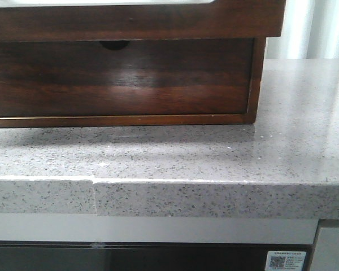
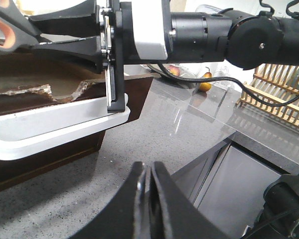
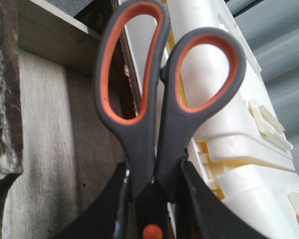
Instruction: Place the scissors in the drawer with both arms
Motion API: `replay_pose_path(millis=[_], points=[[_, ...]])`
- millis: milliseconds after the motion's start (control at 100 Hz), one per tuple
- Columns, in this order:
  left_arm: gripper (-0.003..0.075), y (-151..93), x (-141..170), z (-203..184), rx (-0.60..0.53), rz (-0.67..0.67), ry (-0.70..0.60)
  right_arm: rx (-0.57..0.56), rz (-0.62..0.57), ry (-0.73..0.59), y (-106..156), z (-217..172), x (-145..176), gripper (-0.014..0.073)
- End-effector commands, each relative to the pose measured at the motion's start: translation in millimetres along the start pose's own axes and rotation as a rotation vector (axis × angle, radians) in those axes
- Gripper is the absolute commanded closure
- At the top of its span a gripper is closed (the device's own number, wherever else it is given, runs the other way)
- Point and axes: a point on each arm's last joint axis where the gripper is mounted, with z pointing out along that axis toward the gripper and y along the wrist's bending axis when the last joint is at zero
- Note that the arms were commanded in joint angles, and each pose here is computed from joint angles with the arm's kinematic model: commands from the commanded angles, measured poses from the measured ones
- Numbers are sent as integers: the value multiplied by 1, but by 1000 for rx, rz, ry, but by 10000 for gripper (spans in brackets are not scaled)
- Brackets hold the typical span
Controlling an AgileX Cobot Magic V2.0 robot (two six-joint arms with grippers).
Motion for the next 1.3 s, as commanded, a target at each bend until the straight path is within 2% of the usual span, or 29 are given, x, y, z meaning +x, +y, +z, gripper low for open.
replay_pose_path(millis=[0,80,200,270,320,550,630,700,730,830,880,1040,1140,1290], points=[[739,-1,-12,-1,-7,-19,-59,137,-11,-79,-26,-14,-14,621],[739,-1,-12,-1,-7,-19,-59,137,-1,-79,-26,-14,-14,517],[739,-1,-12,-1,-7,-19,-59,136,1,-77,-26,-13,-13,260],[739,-1,-12,-1,-7,-19,-59,139,6,-71,-28,-13,-11,165],[739,-1,-12,-1,-7,-19,-59,142,14,-65,-29,-13,-9,143],[739,-1,-12,-1,-7,-19,-59,168,22,-65,-33,-14,-6,143],[739,-1,-12,-1,-8,-19,-60,194,25,-86,-37,-20,-10,157],[739,-1,-13,-1,-13,-19,-66,219,55,-115,-42,-30,-17,232],[739,0,-13,-1,-18,-19,-72,227,86,-128,-45,-35,-20,286],[739,3,-18,-5,-59,-12,-133,254,180,-181,-54,-59,-32,570],[739,4,-22,-9,-88,-4,-183,258,217,-195,-59,-72,-36,676],[739,2,-28,-28,-145,107,-290,317,355,-253,-59,-121,-33,626],[739,-3,-25,-38,-139,193,-293,345,432,-260,-39,-157,-17,626],[739,-4,-19,-43,-171,367,-233,357,585,-226,6,-200,19,626]])
